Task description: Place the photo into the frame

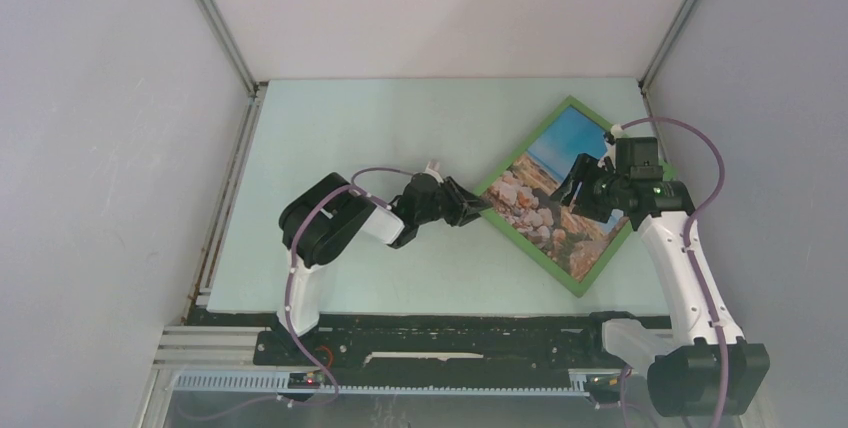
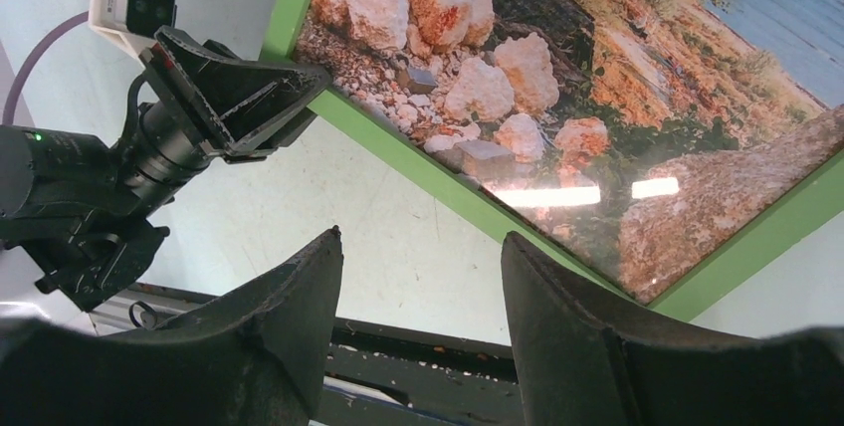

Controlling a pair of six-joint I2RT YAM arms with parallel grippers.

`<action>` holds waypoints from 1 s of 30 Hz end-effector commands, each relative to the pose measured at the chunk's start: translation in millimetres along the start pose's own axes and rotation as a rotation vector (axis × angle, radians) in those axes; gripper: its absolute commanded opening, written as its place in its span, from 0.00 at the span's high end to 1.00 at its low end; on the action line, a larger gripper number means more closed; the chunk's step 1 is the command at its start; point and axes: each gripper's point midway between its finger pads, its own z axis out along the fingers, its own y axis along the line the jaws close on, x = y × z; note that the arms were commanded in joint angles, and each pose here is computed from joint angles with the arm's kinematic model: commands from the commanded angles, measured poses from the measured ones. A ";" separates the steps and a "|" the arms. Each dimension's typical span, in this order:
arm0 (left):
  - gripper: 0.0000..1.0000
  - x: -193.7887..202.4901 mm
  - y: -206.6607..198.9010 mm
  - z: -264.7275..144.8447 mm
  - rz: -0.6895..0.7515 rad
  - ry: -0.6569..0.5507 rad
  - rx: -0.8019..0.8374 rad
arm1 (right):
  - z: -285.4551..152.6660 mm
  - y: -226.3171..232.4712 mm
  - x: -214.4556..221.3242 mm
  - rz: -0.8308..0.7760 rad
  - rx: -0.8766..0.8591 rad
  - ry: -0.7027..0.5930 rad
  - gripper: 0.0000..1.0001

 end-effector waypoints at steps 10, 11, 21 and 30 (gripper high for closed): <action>0.44 -14.0 77.3 -23.4 0.004 -0.050 -0.305 | -6.9 0.2 1.7 -0.008 -0.006 -0.017 0.33; 0.42 -13.6 77.5 -25.0 0.008 -0.047 -0.310 | -7.1 0.3 1.7 -0.008 -0.007 -0.018 0.33; 0.06 -32.4 73.0 -93.1 0.119 -0.191 -0.572 | -20.7 3.6 1.8 -0.022 -0.009 -0.064 0.33; 0.04 -76.0 -50.2 -225.0 0.479 -0.545 -0.513 | -74.5 41.3 12.8 -0.182 -0.053 -0.163 0.26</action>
